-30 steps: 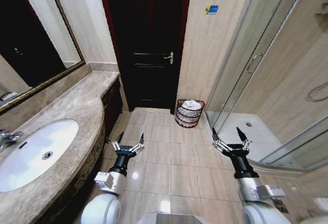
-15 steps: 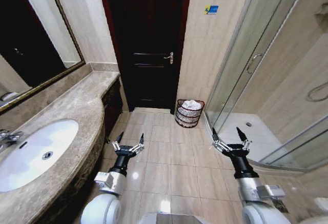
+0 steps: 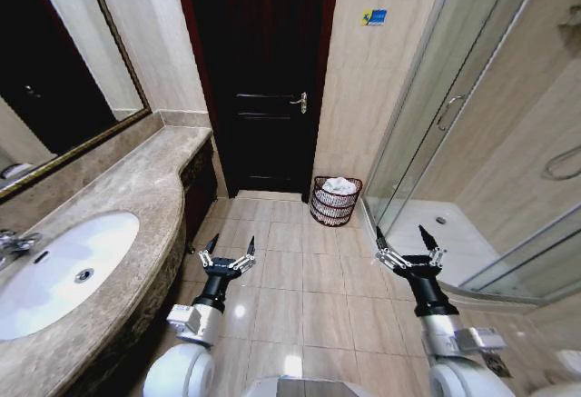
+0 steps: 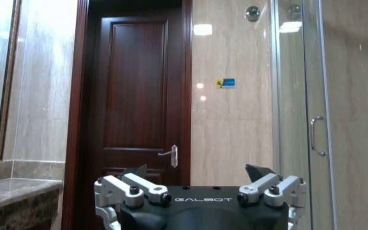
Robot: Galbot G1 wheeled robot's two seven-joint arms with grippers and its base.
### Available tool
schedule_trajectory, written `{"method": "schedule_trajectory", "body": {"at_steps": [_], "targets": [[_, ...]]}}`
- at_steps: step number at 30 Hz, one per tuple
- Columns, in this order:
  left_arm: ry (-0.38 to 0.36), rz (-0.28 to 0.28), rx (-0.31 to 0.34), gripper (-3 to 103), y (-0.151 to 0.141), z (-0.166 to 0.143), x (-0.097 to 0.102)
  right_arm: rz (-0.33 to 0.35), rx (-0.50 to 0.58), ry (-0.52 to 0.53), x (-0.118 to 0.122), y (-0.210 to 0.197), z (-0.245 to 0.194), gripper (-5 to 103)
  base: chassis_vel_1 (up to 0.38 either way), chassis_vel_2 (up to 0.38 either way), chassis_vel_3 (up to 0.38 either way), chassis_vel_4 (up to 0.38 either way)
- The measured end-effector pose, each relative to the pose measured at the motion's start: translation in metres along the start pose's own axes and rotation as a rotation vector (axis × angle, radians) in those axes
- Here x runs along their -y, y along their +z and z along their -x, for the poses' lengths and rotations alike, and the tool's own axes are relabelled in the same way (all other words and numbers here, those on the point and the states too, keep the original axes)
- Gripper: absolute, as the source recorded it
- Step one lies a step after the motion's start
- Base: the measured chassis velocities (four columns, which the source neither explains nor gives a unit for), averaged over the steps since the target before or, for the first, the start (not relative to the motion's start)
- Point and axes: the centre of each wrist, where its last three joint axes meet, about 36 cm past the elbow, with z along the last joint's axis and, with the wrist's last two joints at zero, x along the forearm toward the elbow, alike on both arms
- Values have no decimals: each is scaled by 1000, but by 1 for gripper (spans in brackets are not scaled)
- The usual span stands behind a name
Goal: Discard the used towel into the hamper.
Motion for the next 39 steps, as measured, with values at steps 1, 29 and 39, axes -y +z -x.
{"method": "schedule_trajectory", "body": {"at_steps": [1,29,39], "targets": [[0,0,0,100,0,0,0,0,0,0,0,0,0,100,0,0,0,0],[0,0,0,100,0,0,0,0,0,0,0,0,0,100,0,0,0,0],[0,0,0,100,0,0,0,0,0,0,0,0,0,100,0,0,0,0]]}}
